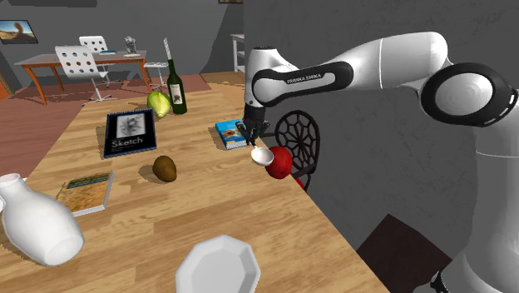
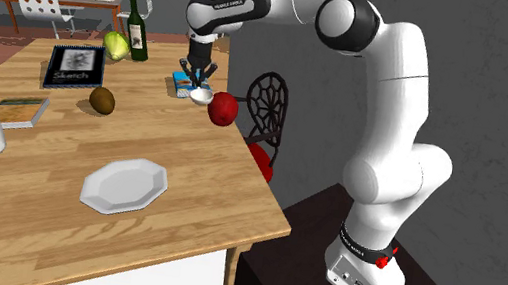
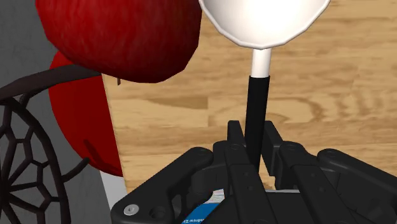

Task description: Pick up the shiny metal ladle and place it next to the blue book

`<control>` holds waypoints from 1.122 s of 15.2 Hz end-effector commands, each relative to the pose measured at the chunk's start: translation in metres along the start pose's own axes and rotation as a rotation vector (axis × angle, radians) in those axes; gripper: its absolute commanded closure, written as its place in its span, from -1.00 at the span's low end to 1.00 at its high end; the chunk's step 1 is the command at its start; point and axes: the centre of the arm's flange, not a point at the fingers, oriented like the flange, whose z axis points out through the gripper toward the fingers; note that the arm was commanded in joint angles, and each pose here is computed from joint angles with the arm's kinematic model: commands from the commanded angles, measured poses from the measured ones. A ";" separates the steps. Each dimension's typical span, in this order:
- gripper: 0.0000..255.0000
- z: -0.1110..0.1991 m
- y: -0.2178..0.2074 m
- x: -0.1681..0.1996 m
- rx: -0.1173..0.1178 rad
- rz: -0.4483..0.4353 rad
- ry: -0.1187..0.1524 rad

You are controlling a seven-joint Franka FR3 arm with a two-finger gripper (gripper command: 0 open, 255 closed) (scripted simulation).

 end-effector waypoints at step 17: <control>1.00 0.073 0.001 0.065 -0.001 0.001 0.001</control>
